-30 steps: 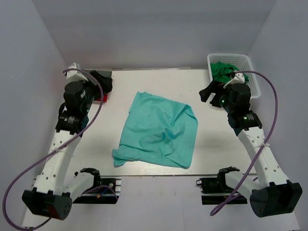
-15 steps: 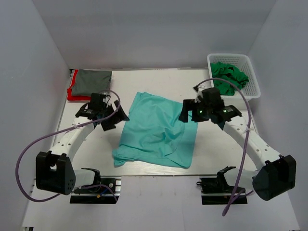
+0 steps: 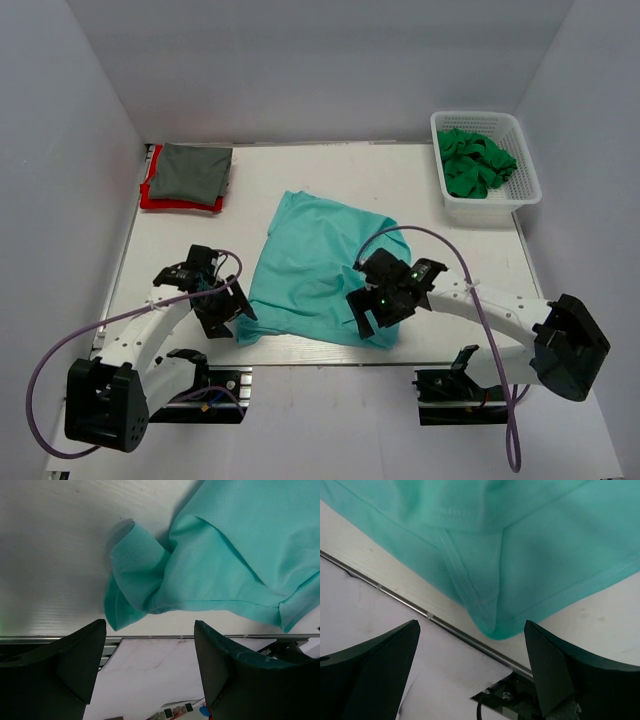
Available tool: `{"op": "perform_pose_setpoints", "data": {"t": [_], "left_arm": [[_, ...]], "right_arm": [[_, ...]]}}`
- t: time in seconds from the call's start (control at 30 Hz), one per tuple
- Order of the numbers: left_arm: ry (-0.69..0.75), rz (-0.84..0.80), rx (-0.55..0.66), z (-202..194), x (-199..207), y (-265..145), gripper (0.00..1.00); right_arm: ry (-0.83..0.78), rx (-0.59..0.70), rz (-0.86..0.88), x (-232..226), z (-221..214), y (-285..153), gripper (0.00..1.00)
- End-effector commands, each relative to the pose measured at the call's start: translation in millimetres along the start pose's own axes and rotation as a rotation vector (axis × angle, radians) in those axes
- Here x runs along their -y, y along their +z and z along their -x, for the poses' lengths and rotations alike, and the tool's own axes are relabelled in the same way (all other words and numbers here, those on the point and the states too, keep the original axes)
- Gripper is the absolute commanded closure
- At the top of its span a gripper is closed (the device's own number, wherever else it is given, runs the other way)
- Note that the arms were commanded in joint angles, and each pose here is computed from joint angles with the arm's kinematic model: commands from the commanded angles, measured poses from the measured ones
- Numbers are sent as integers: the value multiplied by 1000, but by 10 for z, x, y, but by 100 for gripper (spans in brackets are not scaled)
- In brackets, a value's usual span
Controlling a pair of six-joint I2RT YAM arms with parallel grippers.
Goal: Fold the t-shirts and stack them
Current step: Flatten out the tshirt
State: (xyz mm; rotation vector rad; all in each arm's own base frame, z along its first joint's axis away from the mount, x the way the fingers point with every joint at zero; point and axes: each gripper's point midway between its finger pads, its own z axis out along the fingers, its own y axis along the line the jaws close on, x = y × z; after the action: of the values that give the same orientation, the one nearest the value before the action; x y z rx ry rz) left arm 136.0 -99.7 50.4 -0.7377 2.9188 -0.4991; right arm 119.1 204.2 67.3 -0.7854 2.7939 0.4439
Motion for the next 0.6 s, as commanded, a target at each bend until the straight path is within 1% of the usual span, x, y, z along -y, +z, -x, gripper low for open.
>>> {"op": "perform_pose_setpoints", "data": {"t": [0.0,0.07,0.1,0.13,0.2,0.37,0.43,0.57], "left_arm": [[-21,-44,-1,-23,78,-30,20],[-29,-25,-22,-37,55,3,21],[-32,-18,-30,-61,27,23,25],[-47,-3,-46,-107,-16,39,27],[-58,24,-75,-186,-87,42,31],[-69,16,-82,-251,-82,-9,32],[-67,33,-102,-308,-114,-19,32],[-59,62,-137,-346,-132,30,34]], "right_arm": [[74,-44,-55,21,-219,54,10],[134,-56,-68,11,-329,97,10],[149,-49,-120,113,-364,131,10],[183,-33,-121,120,-390,171,10],[200,-25,-133,183,-459,263,10],[197,54,-84,102,-284,331,10],[201,61,-94,135,-294,346,10],[207,131,-126,205,-215,318,10]]}}
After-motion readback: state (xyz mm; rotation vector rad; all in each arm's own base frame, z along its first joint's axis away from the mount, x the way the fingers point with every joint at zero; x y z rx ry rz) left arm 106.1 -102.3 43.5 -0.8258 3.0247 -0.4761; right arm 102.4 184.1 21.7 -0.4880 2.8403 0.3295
